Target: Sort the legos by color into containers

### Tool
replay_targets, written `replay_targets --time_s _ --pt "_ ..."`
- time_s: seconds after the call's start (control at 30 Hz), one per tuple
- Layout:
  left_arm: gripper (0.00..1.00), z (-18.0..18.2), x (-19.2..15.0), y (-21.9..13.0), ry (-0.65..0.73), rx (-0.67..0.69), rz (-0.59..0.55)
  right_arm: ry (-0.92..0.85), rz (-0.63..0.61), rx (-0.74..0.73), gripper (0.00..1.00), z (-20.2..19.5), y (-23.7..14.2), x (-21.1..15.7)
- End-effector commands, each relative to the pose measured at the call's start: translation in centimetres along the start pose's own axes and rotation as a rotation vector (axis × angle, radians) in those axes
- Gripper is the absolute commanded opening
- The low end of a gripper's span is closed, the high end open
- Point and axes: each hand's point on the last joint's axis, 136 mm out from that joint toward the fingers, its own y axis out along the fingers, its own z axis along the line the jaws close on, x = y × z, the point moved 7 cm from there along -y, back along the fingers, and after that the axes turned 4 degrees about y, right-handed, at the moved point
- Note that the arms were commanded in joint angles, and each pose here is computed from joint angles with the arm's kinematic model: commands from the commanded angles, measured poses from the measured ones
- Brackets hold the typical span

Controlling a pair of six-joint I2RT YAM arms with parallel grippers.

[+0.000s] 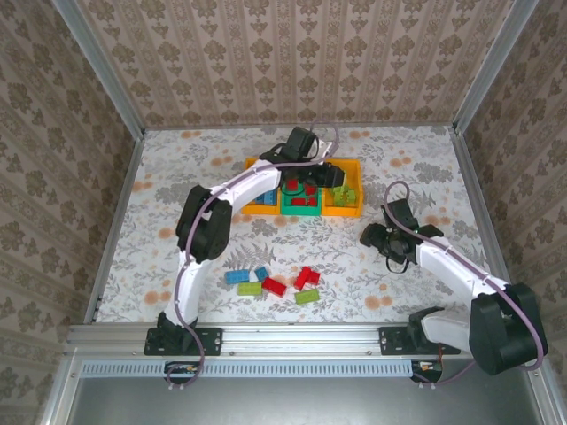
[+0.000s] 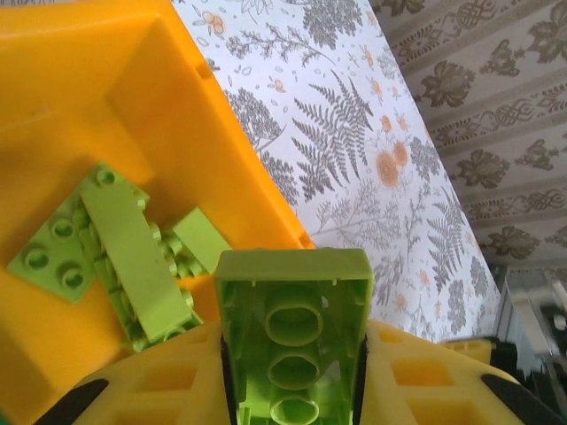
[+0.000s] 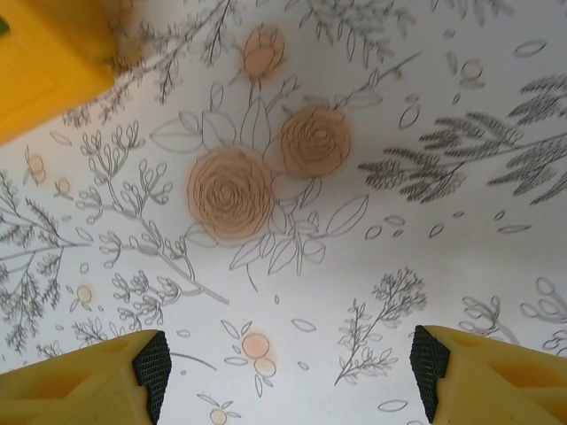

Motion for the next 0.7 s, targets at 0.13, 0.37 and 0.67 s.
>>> replay_targets --time_s 0.13,0.37,0.67 --pt "0.41 2.4 1.0 0.9 -0.120 0.035 -0.015 0.050 0.022 0.030 0.75 0.0 0.5 -1.2" --pt "0.75 3.1 1.3 1.2 -0.168 0.038 -0.040 0.053 0.027 0.033 0.75 0.1 0.6 -1.9" --pt "1.00 0.3 2.2 -1.7 -0.111 0.021 -0.111 -0.037 0.022 0.055 0.75 1.7 0.3 -2.7"
